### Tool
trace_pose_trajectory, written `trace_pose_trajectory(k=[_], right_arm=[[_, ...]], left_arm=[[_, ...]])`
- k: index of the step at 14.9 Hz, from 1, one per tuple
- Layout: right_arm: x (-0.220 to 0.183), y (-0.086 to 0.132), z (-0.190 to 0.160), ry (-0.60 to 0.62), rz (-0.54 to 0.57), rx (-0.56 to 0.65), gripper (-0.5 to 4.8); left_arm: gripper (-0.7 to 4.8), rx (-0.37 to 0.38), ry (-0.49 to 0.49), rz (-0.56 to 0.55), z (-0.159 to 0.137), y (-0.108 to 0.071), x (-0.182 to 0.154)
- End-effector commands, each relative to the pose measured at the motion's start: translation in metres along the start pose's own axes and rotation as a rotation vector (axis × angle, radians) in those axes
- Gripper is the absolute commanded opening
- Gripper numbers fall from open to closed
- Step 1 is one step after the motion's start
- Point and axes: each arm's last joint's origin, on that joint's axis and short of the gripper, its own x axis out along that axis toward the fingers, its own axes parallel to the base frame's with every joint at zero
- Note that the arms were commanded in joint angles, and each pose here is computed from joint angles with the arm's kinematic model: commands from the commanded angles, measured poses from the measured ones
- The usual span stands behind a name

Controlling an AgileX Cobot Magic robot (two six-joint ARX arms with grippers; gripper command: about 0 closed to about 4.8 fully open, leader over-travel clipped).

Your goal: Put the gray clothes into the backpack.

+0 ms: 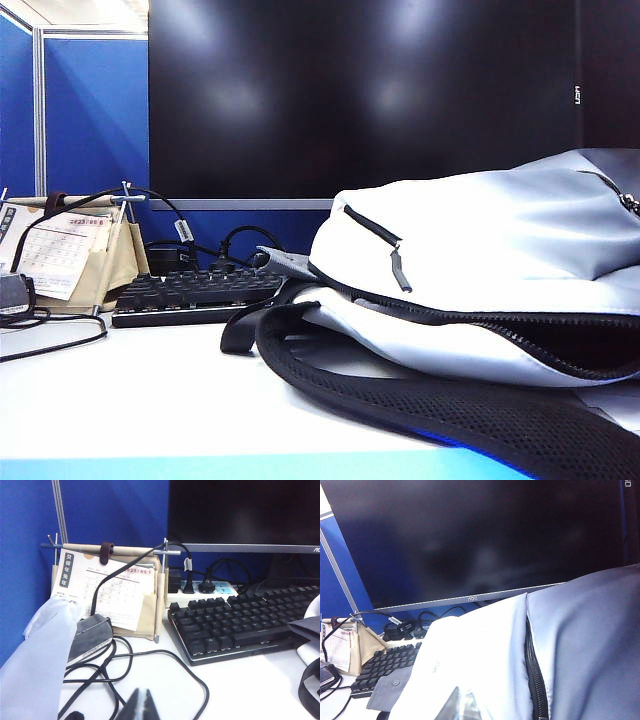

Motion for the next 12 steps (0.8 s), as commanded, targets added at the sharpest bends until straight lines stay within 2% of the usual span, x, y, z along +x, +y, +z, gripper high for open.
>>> trace_pose_trajectory(k=[1, 7, 8, 10, 12], right_arm=[[-0.0004, 0.0007, 0.0025, -0.015, 0.004, 0.004, -0.05], [-0.0005, 0.0006, 0.0026, -0.015, 0.003, -0.02, -0.05], [-0.0005, 0.0004, 0.0024, -0.014, -0.003, -0.146, -0.05], [-0.0004, -0.0011, -0.0009, 0.022, -0.015, -0.299, -0.05], [-0.0004, -0.0075, -0.0037, 0.052, -0.081, -0.366, -0.05]], left_arm=[[-0.02, 0.001, -0.016, -0.006, 0.0016, -0.0001, -0.0002], [-0.02, 0.001, -0.016, -0.006, 0.0016, -0.0001, -0.0002], [-0.02, 0.001, -0.016, -0.006, 0.0016, -0.0001, -0.0002], [-0.02, 0.001, -0.016, -0.005, 0.0016, -0.0001, -0.0002], [-0.02, 0.001, -0.016, -0.005, 0.0016, -0.0001, -0.0002]])
